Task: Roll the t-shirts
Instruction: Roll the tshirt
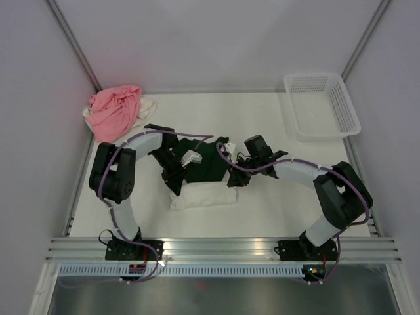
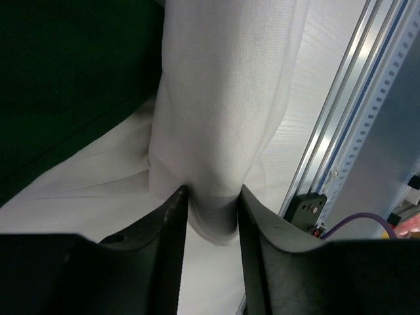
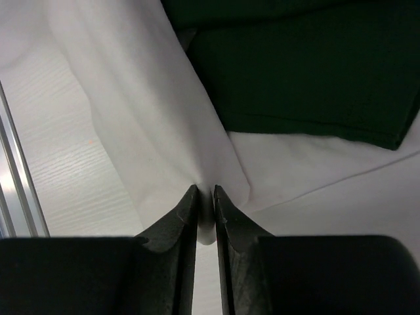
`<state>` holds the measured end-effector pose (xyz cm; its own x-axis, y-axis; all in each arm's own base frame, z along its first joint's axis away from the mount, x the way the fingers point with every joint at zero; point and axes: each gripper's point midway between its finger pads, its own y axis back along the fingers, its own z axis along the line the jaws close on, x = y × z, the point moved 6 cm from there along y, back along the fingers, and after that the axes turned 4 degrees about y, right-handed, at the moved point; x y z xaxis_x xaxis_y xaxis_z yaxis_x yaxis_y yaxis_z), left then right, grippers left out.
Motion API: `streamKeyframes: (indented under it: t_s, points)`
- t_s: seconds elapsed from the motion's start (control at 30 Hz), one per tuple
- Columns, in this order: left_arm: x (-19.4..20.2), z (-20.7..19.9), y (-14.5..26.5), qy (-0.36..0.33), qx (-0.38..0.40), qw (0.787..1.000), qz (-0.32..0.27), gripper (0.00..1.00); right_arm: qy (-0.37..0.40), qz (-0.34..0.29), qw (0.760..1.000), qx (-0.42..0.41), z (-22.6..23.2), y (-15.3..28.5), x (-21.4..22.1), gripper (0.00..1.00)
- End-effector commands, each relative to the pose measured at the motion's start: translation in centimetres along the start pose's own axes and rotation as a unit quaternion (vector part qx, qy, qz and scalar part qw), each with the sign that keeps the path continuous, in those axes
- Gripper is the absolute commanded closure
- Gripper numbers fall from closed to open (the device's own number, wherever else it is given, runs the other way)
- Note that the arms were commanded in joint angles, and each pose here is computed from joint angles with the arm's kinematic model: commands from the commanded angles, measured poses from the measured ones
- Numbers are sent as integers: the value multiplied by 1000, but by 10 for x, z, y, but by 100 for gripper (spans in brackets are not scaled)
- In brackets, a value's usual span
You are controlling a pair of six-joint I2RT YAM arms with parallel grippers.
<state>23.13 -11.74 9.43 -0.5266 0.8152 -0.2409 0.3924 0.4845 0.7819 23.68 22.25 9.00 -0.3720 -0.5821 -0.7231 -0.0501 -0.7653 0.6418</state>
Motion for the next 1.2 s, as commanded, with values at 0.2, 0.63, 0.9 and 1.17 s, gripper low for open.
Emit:
streamKeyframes:
  t_s: [0.2,0.63,0.9,1.17]
  points:
    - [-9,22,37,7,-64,998,-19,49,-3,-57,996,67,-7,30,-49,74]
    - [-16,4,64,3,-99,993,-57,46,61,-31,998,15,44,4,-52,86]
    - [-13,-9,74,36,-114,988,-101,45,17,-58,997,47,26,-23,-55,91]
    - [12,16,32,138,-174,974,-54,44,-7,-20,998,66,14,-36,-35,93]
